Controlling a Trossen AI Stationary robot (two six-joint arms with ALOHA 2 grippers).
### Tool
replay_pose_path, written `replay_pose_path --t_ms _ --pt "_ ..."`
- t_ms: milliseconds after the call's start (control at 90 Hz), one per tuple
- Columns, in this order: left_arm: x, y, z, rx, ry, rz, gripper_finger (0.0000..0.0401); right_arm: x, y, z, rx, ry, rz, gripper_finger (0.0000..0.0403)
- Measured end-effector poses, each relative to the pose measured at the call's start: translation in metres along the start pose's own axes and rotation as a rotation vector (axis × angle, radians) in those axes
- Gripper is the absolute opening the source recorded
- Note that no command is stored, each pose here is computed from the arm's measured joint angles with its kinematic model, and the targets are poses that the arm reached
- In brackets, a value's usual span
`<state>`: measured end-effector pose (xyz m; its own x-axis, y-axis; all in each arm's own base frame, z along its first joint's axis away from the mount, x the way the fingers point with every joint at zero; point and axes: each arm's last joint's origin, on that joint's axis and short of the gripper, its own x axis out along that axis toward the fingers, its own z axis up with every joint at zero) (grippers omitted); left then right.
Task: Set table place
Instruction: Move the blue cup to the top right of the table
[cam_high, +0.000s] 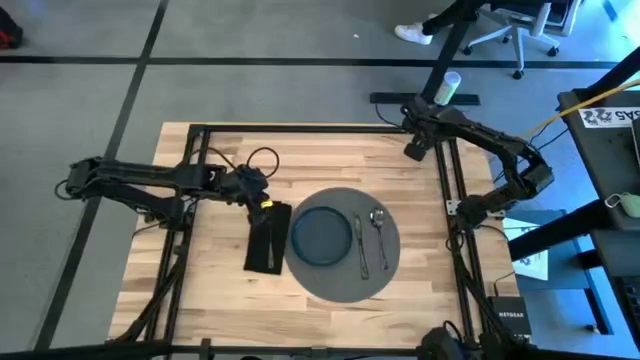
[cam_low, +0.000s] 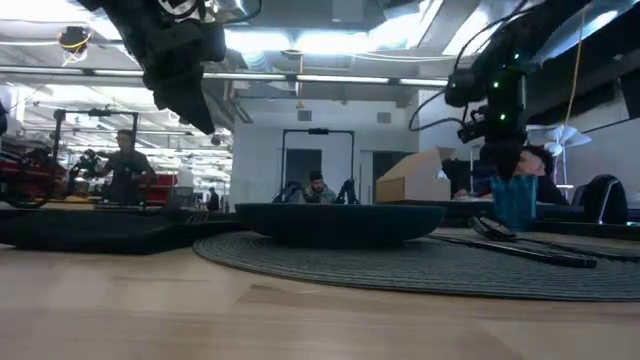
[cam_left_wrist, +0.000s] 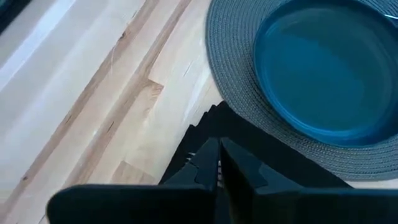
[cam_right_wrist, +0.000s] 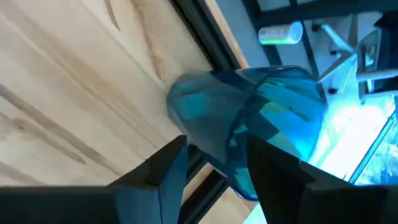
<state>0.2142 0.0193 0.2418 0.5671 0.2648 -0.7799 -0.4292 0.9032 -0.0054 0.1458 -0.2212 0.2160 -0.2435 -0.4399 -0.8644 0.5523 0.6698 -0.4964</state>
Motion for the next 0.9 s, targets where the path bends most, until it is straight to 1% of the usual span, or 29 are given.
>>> replay_pose_path --t_ms 89,244,333,456,633,667,822,900 --pt "0.000 0.000 0.000 0.004 0.002 0.001 0.0000 0.009 0.003 0.005 0.025 0.025 -0.028 0.0152" --pt "0.000 0.000 -0.001 0.001 0.010 0.003 0.0000 0.030 0.005 0.010 0.034 0.072 0.031 0.0151" --pt "0.000 0.001 -0.002 0.000 0.019 0.006 0.0000 0.038 0.009 0.012 0.025 0.087 0.065 0.0142" --pt "0.000 0.001 -0.002 0.000 0.018 0.006 0.0000 0.044 0.014 0.014 0.008 0.089 0.127 0.0108" --pt "0.000 0.001 -0.002 0.000 0.018 0.006 0.0000 0.045 0.017 0.015 -0.004 0.063 0.212 0.0022" --pt "0.000 0.001 -0.002 0.000 0.018 0.006 0.0000 0.044 0.017 0.015 -0.014 0.061 0.227 0.0012" --pt "0.000 0.001 -0.002 -0.004 0.018 0.006 0.0000 0.041 0.021 0.017 -0.020 0.025 0.322 0.0009" --pt "0.000 0.001 -0.002 -0.005 0.018 0.006 0.0000 0.035 0.028 0.019 -0.062 0.004 0.372 0.0004"
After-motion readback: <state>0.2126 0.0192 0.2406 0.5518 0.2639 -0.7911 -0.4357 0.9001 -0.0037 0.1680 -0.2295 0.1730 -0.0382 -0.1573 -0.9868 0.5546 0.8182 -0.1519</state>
